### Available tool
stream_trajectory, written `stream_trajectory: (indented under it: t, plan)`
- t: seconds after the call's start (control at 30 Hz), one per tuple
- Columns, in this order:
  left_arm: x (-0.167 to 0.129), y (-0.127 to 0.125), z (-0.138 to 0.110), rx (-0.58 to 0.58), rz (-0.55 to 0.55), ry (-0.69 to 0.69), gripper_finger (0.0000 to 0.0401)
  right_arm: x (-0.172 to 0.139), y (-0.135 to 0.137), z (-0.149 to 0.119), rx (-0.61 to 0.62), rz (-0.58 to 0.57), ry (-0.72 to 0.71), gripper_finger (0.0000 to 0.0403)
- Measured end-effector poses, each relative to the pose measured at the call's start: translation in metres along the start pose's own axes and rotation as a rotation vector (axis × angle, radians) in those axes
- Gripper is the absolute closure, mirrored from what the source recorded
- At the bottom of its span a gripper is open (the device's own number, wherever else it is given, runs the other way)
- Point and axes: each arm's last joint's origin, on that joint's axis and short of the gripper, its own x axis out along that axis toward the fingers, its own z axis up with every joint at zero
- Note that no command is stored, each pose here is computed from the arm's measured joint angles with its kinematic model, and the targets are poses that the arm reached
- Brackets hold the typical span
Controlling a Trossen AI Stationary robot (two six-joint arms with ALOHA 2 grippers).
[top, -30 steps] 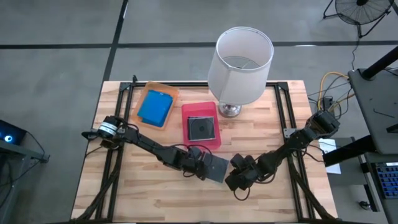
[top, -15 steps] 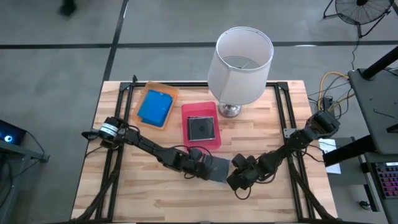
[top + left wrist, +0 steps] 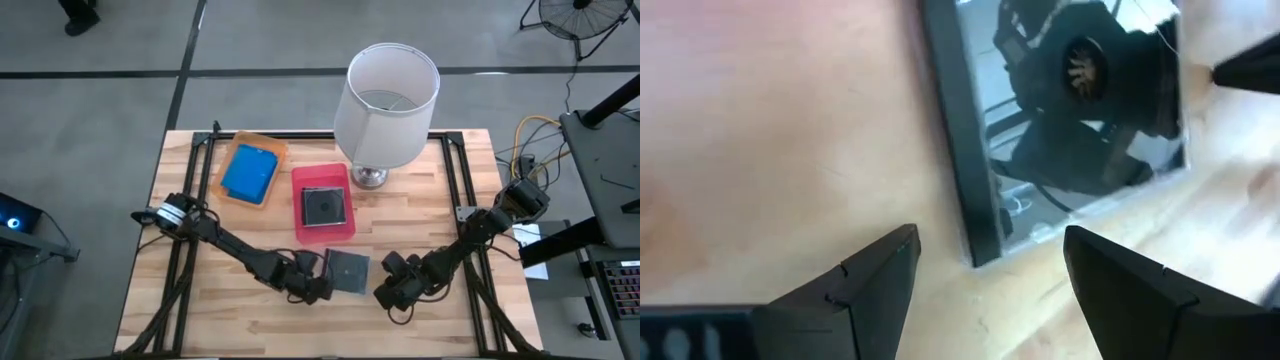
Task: Pick & place jewel cases by type
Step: Put the black cd case into the pink bin
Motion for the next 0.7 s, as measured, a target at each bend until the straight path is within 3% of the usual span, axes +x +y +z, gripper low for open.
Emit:
stream_trajectory:
  t: [0.7]
  plan:
    - [0.028, 0.008, 0.023, -0.091, 0.056, -0.062, 0.0161, 0.004, -0.006, 0.003, -0.117, -0.013, 0.005, 0.0394]
